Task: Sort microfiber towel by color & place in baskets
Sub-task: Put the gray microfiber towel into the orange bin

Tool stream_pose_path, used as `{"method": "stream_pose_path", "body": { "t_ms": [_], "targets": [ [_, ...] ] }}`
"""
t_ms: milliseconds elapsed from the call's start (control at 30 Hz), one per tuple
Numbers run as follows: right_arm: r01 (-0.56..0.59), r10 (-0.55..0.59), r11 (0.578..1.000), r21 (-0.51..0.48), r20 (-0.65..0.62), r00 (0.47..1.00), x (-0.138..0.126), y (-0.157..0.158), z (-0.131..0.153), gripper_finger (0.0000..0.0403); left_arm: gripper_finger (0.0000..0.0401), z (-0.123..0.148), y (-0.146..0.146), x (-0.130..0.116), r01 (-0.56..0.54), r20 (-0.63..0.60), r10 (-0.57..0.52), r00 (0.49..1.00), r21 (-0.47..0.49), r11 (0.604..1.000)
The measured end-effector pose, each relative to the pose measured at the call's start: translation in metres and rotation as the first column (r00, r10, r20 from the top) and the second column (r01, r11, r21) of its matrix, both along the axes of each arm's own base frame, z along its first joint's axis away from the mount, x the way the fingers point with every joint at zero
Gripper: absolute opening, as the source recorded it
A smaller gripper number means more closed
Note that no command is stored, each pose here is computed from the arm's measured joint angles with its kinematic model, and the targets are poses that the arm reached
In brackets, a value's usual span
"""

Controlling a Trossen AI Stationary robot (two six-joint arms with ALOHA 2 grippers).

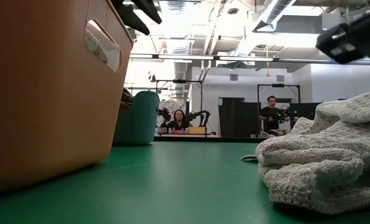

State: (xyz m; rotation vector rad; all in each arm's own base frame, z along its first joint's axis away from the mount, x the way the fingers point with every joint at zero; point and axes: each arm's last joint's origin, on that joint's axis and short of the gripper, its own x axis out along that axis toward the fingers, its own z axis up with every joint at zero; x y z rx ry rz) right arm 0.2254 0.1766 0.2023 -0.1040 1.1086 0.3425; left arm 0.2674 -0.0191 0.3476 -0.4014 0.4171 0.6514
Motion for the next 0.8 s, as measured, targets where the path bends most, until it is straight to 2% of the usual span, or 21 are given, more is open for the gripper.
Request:
{"method": "stream_pose_path", "body": {
  "t_ms": [167, 367, 467, 600, 800],
  "targets": [
    [0.0, -0.007, 0.998, -0.07, -0.096, 0.995, 0.003, 0.004, -0.026, 0.0138, 0.0194, -0.001, 0.001, 0.0, -0.001, -0.007, 0.001, 1.0, 0.0, 1.0],
    [0.061, -0.081, 0.991, -0.117, -0.172, 0.982, 0.01, -0.005, -0.04, 0.002, 0.0194, 0.0, 0.001, 0.0, 0.01, -0.017, -0.01, 1.0, 0.013, 1.0],
    [0.084, -0.1, 0.991, -0.105, -0.16, 0.982, 0.013, -0.011, -0.035, 0.0019, 0.0194, 0.0, 0.001, 0.0, 0.01, -0.012, -0.01, 1.0, 0.012, 1.0],
    [0.124, -0.131, 0.99, -0.068, -0.107, 0.986, 0.011, -0.025, -0.012, 0.0016, 0.0194, 0.007, 0.002, -0.007, -0.001, 0.036, 0.002, 0.999, -0.015, 1.0],
    [0.23, -0.229, 0.973, -0.017, 0.059, 0.972, 0.0, -0.049, 0.032, 0.0014, 0.0194, 0.016, 0.003, -0.015, -0.014, 0.096, 0.019, 0.995, -0.05, 0.999]
  ]
}}
